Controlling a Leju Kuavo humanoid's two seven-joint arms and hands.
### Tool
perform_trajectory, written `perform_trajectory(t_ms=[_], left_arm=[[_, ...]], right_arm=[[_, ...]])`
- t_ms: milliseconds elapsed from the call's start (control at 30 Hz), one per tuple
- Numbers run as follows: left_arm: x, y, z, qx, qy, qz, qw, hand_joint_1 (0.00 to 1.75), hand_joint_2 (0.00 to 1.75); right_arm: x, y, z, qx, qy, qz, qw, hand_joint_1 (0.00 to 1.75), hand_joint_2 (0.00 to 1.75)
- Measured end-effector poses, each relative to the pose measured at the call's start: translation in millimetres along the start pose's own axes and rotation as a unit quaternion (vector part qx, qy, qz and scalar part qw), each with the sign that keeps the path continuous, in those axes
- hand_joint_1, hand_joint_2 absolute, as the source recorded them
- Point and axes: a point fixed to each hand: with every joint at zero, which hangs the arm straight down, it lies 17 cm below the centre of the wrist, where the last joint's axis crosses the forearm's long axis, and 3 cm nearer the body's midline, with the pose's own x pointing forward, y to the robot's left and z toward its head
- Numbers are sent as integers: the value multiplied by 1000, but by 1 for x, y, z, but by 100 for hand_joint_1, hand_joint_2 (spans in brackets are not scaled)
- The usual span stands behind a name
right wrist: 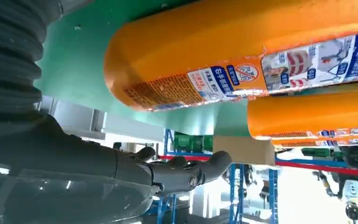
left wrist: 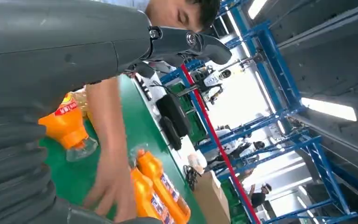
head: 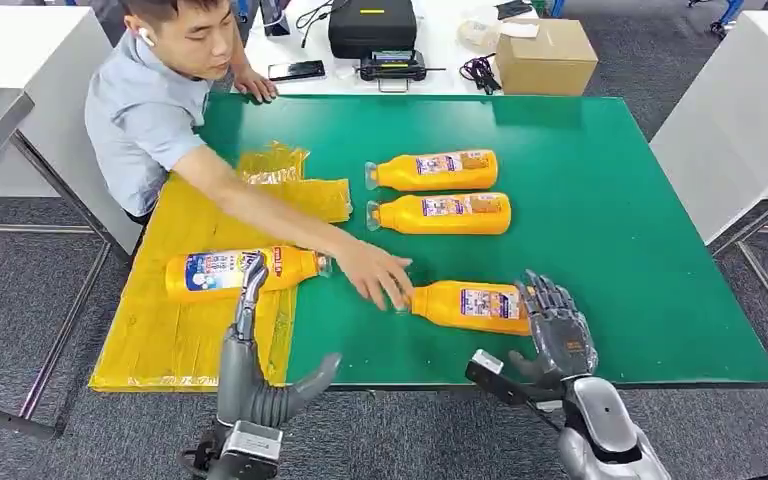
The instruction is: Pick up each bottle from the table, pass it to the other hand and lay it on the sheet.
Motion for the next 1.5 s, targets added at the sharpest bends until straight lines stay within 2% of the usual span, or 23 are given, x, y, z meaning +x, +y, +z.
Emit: perform_trajectory(t_ms=[333,667,833,1033,1100,1133,1500], left_arm=[[5,-4,-1,-2,-11,-8,1000,0,175],[12,-26,-5,-30,-22,5,999,0,175],[12,-34,-2,-42,-23,7,999,0,175],[12,-41,-3,-52,-26,8,998,0,175],[13,-45,-2,-59,-27,11,998,0,175],[12,-47,-2,-62,-27,12,998,0,175],[8,-60,3,-82,-23,19,996,0,175]], right_arm=[[-31,13,-13,61,40,-14,997,0,175],[-55,11,-55,95,48,-31,994,0,175],[-52,13,-64,106,39,-26,993,0,175],[-43,31,-62,146,27,-67,987,3,175],[-45,35,-62,161,26,-75,984,136,175],[-48,37,-61,168,27,-74,983,171,175],[-74,45,-55,207,41,-94,973,175,175]])
